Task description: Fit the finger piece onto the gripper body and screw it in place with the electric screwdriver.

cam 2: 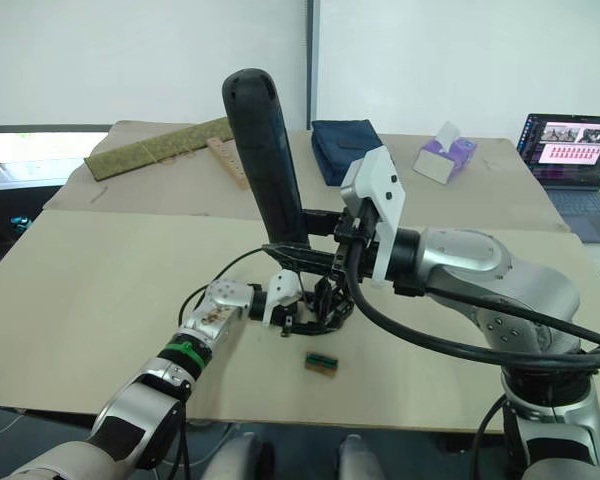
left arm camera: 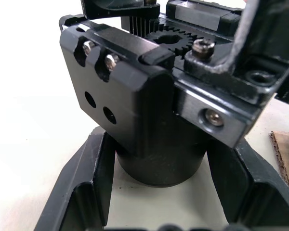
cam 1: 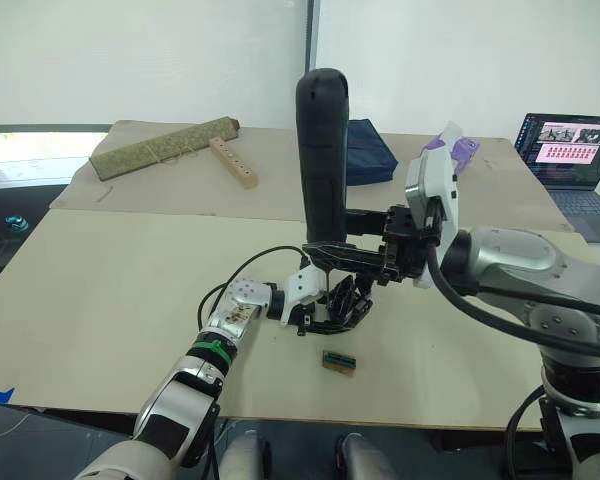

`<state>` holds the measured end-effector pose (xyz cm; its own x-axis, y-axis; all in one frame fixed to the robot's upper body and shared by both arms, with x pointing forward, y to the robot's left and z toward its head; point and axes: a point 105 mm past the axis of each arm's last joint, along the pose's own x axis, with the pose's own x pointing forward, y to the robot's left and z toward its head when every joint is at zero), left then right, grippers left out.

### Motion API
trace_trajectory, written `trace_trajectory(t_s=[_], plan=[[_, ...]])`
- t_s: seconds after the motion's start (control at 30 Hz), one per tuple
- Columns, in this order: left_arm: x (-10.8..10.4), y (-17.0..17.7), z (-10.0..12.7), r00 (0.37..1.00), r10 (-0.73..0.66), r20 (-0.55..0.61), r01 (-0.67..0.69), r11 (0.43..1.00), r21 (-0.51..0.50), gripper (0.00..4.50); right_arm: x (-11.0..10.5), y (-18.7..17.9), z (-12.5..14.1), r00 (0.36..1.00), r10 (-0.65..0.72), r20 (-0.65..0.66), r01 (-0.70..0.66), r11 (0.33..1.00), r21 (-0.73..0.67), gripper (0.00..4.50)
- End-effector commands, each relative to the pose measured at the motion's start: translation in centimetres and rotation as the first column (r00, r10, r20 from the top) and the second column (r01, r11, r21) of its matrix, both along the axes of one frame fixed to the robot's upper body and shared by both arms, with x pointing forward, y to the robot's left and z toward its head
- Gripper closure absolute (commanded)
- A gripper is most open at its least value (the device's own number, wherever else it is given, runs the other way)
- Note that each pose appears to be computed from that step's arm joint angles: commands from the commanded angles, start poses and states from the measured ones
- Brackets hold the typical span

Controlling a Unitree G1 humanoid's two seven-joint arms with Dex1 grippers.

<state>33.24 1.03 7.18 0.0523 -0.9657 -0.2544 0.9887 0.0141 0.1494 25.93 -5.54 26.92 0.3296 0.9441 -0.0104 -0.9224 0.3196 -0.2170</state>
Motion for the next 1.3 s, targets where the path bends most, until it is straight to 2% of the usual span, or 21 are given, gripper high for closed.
trace_trajectory(t_s=[0.03,0.77,1.3], plan=[[-0.21,-0.18,0.59,1.0,-0.016,0.007,0.016,1.0,-0.025,2.23,-0.18,0.07,1.57,0.996,0.006,0.085,-0.007,1.0,0.015,2.59],[-0.3,-0.15,1.19,0.999,-0.023,0.024,0.023,0.999,-0.029,2.23,0.47,0.07,0.68,0.997,0.007,0.082,-0.007,1.0,0.001,2.59],[-0.33,-0.2,1.16,0.999,-0.03,0.025,0.03,0.999,-0.028,2.23,0.49,-0.13,1.35,0.999,-0.019,0.049,0.018,0.999,0.032,2.59]])
